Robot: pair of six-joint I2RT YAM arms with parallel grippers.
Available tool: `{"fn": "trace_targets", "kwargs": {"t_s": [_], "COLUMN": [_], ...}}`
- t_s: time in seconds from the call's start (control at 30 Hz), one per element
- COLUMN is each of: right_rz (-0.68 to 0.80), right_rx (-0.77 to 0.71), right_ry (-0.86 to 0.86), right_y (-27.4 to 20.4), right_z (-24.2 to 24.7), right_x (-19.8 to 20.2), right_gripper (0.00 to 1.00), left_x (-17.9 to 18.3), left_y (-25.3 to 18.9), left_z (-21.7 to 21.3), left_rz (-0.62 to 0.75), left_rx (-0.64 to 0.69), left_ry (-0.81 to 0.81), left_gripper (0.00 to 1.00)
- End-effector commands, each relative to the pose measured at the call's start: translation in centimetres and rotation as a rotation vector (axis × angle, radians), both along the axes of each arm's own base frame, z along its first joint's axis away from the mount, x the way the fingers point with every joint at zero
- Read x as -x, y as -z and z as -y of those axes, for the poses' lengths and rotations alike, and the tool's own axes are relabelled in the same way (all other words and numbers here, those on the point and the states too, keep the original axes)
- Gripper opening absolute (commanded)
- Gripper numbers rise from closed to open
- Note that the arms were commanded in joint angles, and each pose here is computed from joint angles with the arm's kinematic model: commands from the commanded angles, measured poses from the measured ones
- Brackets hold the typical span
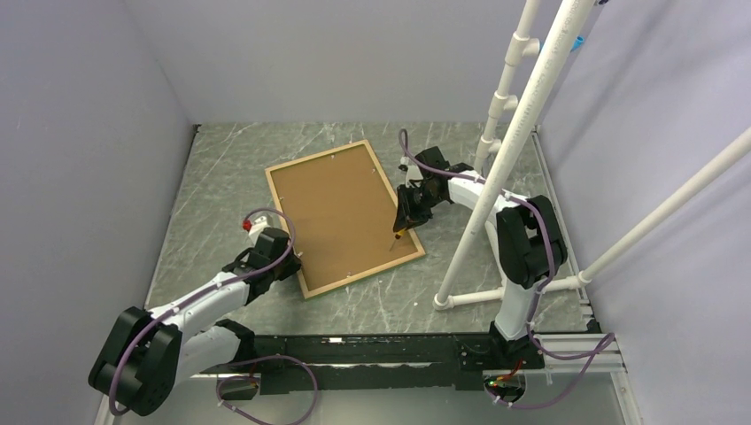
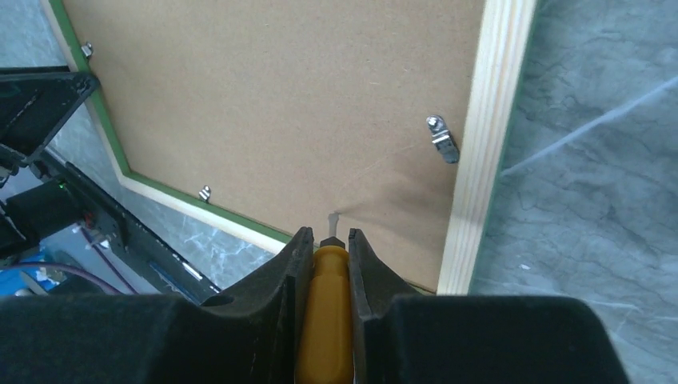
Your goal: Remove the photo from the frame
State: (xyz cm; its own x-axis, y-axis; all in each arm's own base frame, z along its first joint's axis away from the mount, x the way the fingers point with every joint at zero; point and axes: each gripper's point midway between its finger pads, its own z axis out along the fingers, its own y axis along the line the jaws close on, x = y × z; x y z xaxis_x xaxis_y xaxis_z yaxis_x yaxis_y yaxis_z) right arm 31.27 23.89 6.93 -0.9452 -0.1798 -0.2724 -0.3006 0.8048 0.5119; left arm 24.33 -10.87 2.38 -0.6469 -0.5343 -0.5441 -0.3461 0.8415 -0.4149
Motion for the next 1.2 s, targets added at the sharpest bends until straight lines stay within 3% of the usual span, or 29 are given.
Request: {"fn": "trace_targets", "kwargs": {"t_s": [0.0, 0.2, 0.4, 0.53, 0.6, 0.7, 0.97, 1.17], "right_rz": [0.086, 0.360, 0.348, 0.326, 0.325, 0.323, 0.300, 0.265], "right_rx": [0.039, 0.021, 0.153, 0.223, 0.263, 0.264, 0.296, 0.333], "right_ry": [0.064, 0.135, 0.224, 0.336, 0.417, 0.486, 0.609, 0.648], "right_y": [-1.3, -5.6, -5.1, -4.5, -4.2, -4.2, -4.6, -3.8], "right_z": [2.2, 2.2, 2.9, 3.5, 4.2, 4.6, 5.7, 5.9], "right_x": [-1.8, -6.6, -8.4, -8.3, -8.2, -8.1, -8.6, -9.0], "right_gripper": [0.00, 0.00, 0.00, 0.00, 0.00, 0.00, 0.00, 0.00], "left_x": [2.3, 2.8, 2.9, 3.0, 3.0, 2.8, 1.6, 1.8], "left_y": [2.4, 2.5, 1.9, 2.3, 2.6, 2.9, 2.0, 2.3], "left_z": [-0.6, -0.5, -0.3, 0.0, 0.5, 1.3, 3.0, 3.6], "left_rz": [-0.087, -0.086, -0.047, -0.063, -0.068, -0.062, -0.015, -0.031], "left_rx": [-0.010, -0.008, 0.001, 0.003, 0.029, 0.059, 0.085, 0.106], "left_ry": [-0.004, 0.020, 0.058, 0.072, 0.080, 0.094, 0.116, 0.099], "left_gripper": [0.00, 0.02, 0.46, 0.54, 0.52, 0.32, 0.04, 0.00]}}
